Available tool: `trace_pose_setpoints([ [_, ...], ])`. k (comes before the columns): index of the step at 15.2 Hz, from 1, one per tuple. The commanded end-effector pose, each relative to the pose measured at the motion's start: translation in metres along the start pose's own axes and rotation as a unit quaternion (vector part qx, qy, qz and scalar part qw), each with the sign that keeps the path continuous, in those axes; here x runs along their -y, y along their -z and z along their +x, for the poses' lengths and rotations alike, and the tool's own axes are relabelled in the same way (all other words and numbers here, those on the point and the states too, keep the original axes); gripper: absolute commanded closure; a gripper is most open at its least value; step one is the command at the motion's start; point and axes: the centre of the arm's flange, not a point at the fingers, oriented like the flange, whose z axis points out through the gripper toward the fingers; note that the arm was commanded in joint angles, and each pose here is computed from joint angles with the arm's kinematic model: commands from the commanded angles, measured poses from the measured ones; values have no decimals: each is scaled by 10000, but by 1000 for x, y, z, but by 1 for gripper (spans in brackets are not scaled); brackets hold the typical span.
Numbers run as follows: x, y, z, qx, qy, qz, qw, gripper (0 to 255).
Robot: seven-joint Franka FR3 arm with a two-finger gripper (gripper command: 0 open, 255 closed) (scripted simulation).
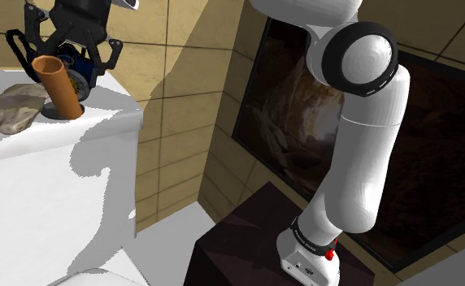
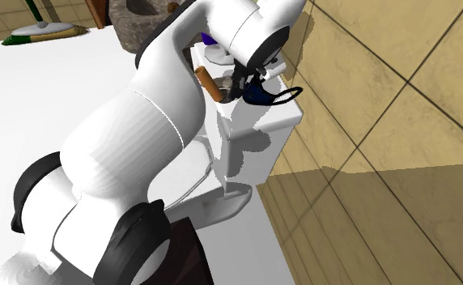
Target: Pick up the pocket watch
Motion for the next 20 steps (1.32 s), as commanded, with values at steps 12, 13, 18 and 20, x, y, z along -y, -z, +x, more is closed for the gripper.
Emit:
trace_pose_setpoints([
  [12,4,13,-5,4,1,-2,10000,255],
  [13,6,18,-7,4,1,-2,10000,255],
  [18,12,42,-16,4,1,-2,10000,255],
  [20,15,51,-19,4,1,-2,10000,255],
])
